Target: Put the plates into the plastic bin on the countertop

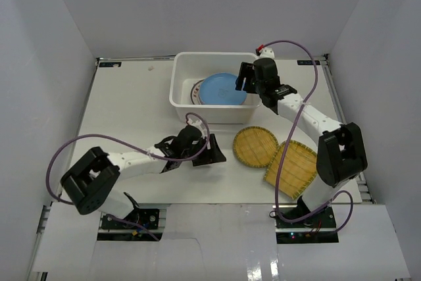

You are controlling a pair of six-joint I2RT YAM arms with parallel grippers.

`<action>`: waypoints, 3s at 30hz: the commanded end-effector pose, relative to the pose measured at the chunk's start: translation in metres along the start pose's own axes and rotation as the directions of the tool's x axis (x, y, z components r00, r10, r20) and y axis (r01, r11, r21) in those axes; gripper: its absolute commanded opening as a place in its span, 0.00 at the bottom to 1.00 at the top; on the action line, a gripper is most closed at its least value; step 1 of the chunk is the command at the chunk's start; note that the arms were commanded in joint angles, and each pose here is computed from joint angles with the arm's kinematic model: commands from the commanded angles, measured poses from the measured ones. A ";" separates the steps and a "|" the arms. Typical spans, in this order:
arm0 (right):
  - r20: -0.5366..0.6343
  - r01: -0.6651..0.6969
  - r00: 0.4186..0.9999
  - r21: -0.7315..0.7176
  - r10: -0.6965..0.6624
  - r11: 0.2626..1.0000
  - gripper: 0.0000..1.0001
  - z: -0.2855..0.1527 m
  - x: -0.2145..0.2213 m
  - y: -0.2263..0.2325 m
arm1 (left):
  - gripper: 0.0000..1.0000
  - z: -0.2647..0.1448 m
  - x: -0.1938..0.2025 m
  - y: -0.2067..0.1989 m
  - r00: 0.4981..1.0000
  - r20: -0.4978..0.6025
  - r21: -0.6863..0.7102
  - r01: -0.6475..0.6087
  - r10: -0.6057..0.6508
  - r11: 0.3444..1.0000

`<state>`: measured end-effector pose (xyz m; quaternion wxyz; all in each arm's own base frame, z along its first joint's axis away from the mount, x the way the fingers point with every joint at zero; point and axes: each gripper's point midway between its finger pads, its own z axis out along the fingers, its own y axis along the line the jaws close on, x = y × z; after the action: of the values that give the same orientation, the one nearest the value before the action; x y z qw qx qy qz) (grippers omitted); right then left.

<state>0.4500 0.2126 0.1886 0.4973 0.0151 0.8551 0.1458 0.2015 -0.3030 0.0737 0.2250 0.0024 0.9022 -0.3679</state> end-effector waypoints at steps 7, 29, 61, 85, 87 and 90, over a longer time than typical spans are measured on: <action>0.145 -0.002 0.989 -0.181 0.029 0.983 0.82 -0.090 -0.049 0.021 | 0.80 0.063 -0.024 -0.059 0.997 0.081 0.140 -0.026 0.015 0.990; -0.045 -0.128 0.989 0.224 0.141 0.966 0.69 -0.203 0.140 -0.126 | 0.00 0.037 -0.032 -0.004 0.968 0.249 -0.077 -0.024 0.042 0.997; -0.226 0.063 0.973 0.483 0.055 0.873 0.08 -0.137 0.174 -0.164 | 0.00 -0.187 -0.268 -0.128 0.682 0.704 -0.074 -0.208 0.199 0.975; 0.234 0.191 0.939 0.249 -0.251 0.949 0.08 -0.224 -0.093 -0.024 | 0.81 -0.026 -0.314 -0.015 0.926 0.363 -0.112 -0.063 0.100 0.992; 0.284 0.231 0.916 0.202 -0.283 0.952 0.08 -0.218 -0.113 0.014 | 0.97 -0.041 -0.323 -0.031 0.913 0.394 -0.084 -0.084 0.111 0.993; 0.316 0.326 0.876 0.166 -0.363 0.931 0.08 -0.203 -0.134 0.058 | 0.98 -0.087 -0.339 -0.072 0.859 0.487 -0.030 -0.165 0.158 0.986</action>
<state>0.3203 0.1780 0.3507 0.5892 -0.0737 0.8046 0.0075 0.4669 -0.2464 0.1974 0.3736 -0.0449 0.8789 -0.2932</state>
